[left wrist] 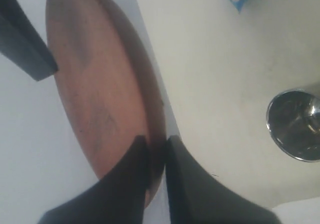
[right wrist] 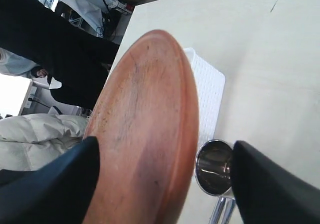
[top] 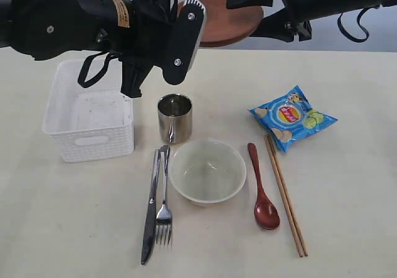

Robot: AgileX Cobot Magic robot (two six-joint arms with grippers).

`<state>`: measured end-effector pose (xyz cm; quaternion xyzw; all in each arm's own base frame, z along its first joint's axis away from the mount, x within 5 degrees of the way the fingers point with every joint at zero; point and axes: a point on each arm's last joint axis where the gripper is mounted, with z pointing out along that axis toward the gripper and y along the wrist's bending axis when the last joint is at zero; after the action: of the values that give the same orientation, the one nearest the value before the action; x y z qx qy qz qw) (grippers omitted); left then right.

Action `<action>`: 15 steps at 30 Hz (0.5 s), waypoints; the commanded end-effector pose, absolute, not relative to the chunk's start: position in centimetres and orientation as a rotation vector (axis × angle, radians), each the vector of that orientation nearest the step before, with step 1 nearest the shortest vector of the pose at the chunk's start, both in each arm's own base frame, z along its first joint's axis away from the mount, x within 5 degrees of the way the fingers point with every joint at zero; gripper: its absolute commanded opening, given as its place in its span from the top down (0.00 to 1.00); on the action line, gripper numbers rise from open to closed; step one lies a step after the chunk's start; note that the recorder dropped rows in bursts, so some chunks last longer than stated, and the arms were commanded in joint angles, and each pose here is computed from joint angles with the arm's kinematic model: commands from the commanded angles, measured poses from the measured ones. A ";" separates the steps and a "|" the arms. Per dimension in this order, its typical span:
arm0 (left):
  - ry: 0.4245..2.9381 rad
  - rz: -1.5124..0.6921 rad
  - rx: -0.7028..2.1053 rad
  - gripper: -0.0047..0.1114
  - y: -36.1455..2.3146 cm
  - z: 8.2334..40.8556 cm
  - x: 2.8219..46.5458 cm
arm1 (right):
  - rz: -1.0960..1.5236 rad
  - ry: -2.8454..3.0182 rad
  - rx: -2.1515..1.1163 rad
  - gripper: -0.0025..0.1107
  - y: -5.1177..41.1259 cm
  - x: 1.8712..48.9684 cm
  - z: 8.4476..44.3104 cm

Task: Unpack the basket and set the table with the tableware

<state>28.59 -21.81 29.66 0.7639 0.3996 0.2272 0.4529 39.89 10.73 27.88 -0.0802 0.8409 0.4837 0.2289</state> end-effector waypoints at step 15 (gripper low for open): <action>1.027 0.480 1.813 0.80 -22.7 29.9 27.9 | 1.382 2.267 -0.178 0.98 10.7 40.2 28.3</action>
<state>28.18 -22.51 29.69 0.7534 0.4132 0.2066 0.4679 40.13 10.82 28.30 -0.0565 0.8263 0.5094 0.2334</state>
